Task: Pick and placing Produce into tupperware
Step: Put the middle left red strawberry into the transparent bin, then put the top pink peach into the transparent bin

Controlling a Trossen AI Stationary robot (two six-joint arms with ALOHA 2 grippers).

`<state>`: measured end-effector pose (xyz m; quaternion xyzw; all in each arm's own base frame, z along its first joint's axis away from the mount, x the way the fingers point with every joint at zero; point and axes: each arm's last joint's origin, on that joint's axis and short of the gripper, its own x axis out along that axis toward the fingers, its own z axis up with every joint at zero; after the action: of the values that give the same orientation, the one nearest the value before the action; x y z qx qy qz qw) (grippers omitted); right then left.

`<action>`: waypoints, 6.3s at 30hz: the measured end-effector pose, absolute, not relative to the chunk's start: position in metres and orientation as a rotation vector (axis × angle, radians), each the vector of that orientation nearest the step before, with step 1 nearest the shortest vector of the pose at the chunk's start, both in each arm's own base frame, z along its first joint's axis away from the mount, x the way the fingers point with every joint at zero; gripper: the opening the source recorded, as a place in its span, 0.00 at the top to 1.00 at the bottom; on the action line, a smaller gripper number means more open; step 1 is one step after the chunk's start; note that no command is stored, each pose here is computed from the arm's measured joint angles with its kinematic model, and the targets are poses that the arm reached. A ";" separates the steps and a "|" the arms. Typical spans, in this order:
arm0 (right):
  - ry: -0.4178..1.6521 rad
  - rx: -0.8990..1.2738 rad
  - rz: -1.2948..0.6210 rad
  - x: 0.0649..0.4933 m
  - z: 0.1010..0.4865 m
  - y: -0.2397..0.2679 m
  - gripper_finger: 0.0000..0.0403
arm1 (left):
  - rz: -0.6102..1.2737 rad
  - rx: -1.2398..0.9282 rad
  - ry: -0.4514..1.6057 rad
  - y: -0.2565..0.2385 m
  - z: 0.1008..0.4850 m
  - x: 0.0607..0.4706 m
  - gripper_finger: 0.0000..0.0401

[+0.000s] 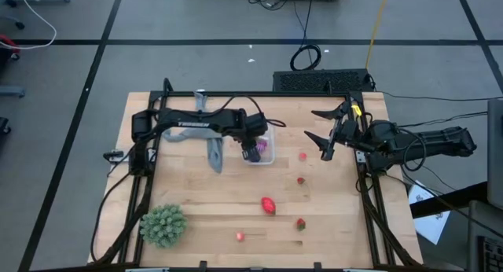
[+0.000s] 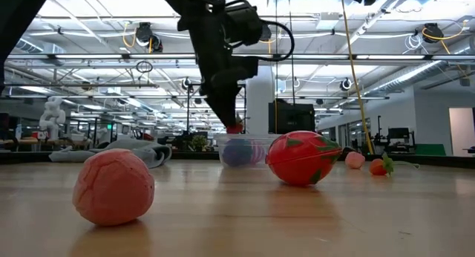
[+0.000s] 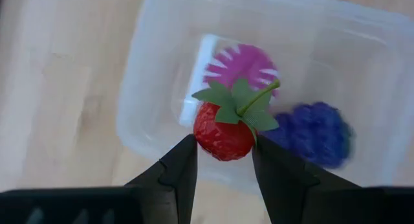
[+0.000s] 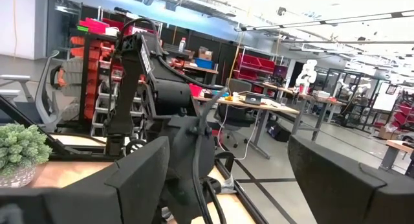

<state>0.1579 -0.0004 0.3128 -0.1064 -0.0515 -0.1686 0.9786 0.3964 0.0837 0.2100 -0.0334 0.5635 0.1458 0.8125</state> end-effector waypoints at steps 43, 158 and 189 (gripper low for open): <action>-0.092 -0.216 -0.338 0.158 0.312 0.000 0.23 | 0.335 -0.126 1.239 0.097 0.182 0.404 0.65; 1.146 0.182 -0.374 0.215 0.135 -0.019 0.23 | 0.469 -0.111 0.783 0.027 0.406 0.234 0.43; 1.128 0.170 -0.365 0.219 0.134 -0.020 0.55 | 0.474 -0.117 0.801 0.027 0.404 0.233 0.43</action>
<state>0.2186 -0.0197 0.1338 0.0801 0.5311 -0.1717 0.8259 0.2329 0.0267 0.4043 -0.0562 0.3859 0.2285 0.8920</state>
